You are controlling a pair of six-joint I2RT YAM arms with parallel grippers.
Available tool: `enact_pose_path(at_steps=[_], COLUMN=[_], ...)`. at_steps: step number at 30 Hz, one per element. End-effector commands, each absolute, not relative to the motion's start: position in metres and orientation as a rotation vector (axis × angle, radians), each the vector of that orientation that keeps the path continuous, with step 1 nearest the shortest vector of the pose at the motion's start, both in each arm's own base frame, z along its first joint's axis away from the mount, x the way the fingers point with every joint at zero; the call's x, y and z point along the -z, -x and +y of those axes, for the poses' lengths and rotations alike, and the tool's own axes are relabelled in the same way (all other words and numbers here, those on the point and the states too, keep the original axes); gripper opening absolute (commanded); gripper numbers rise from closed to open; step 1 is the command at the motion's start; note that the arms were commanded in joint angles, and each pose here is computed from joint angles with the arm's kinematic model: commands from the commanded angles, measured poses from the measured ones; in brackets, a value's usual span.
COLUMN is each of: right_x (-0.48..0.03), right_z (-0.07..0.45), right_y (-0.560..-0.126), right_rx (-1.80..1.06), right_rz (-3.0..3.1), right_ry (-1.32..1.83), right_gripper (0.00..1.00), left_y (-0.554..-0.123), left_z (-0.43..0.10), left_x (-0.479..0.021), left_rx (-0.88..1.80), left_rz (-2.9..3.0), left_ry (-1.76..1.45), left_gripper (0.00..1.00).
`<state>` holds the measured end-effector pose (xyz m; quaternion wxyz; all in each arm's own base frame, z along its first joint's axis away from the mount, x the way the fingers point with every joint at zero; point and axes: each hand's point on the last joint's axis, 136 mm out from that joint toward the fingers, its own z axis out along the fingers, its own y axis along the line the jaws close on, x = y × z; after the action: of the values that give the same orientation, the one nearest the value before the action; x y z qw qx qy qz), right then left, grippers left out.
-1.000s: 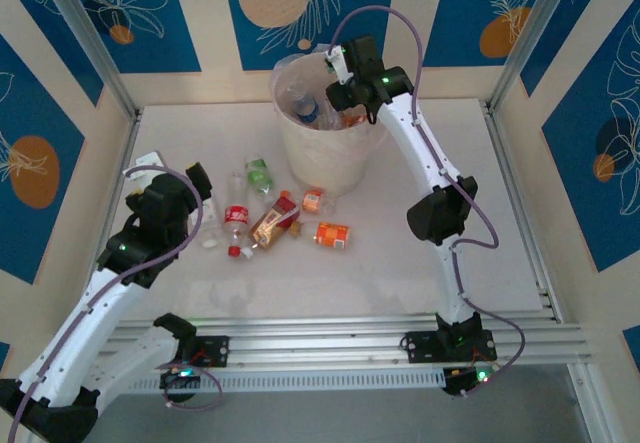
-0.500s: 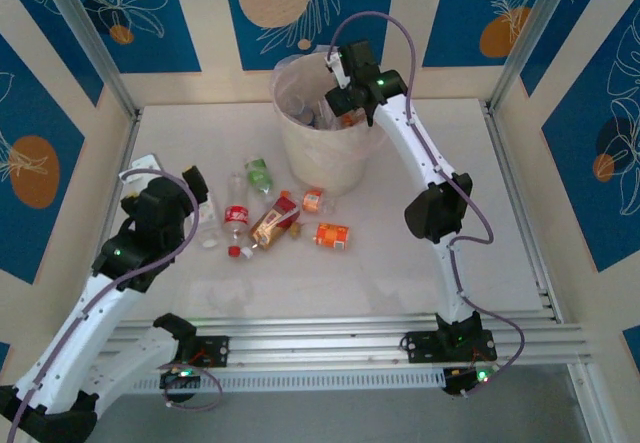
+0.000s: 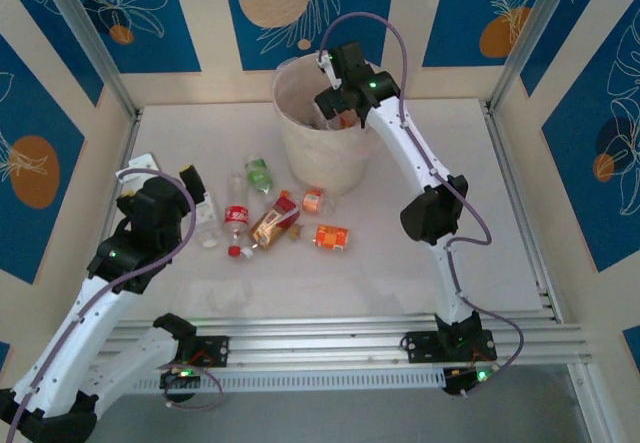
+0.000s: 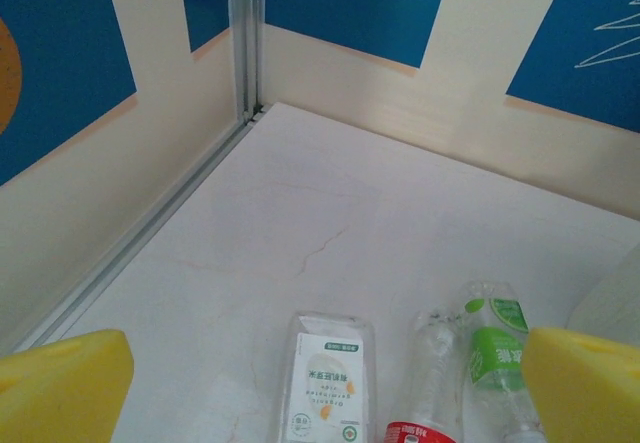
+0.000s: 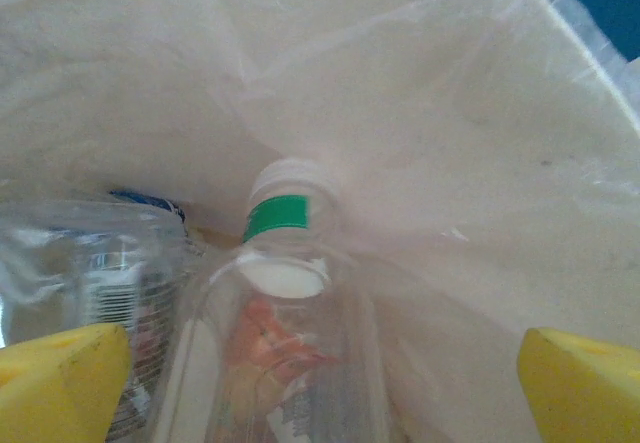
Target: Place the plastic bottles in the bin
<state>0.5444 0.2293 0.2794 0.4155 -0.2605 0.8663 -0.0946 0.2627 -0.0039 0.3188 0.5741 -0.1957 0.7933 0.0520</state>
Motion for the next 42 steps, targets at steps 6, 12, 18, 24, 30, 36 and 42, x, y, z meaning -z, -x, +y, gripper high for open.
enact_pose_path(at_steps=[6, 12, 18, 24, 30, 36, 42], right_x=[-0.350, -0.386, -0.396, -0.386, -0.344, -0.270, -0.201], right_z=[0.239, 0.242, 0.242, 0.240, 0.228, 0.207, 0.215], right_y=[-0.513, -0.474, -0.426, -0.368, -0.316, -0.278, -0.248], right_rx=[0.254, 0.186, 0.088, -0.014, -0.104, -0.036, -0.076], right_rz=[2.051, 2.020, 2.047, 2.071, 2.163, 2.349, 2.509], right_ry=[0.608, 0.561, 0.505, 0.464, 0.438, 0.443, 0.542], right_gripper=[0.99, 0.99, 0.99, 0.99, 0.99, 0.99, 0.99], left_y=[-0.262, -0.267, -0.272, -0.277, -0.279, -0.280, -0.282], left_z=[-0.006, -0.018, -0.029, -0.037, -0.042, -0.053, -0.063], left_x=[-0.330, -0.327, -0.324, -0.314, -0.304, -0.295, -0.276], left_rx=[-0.102, -0.058, -0.021, -0.018, 0.002, 0.075, 0.115], left_rz=[1.854, 1.872, 1.888, 1.931, 1.951, 1.956, 2.004], left_ry=[0.427, 0.362, 0.305, 0.260, 0.252, 0.231, 0.208], left_gripper=[1.00, 1.00, 1.00, 1.00, 1.00, 1.00, 0.99])
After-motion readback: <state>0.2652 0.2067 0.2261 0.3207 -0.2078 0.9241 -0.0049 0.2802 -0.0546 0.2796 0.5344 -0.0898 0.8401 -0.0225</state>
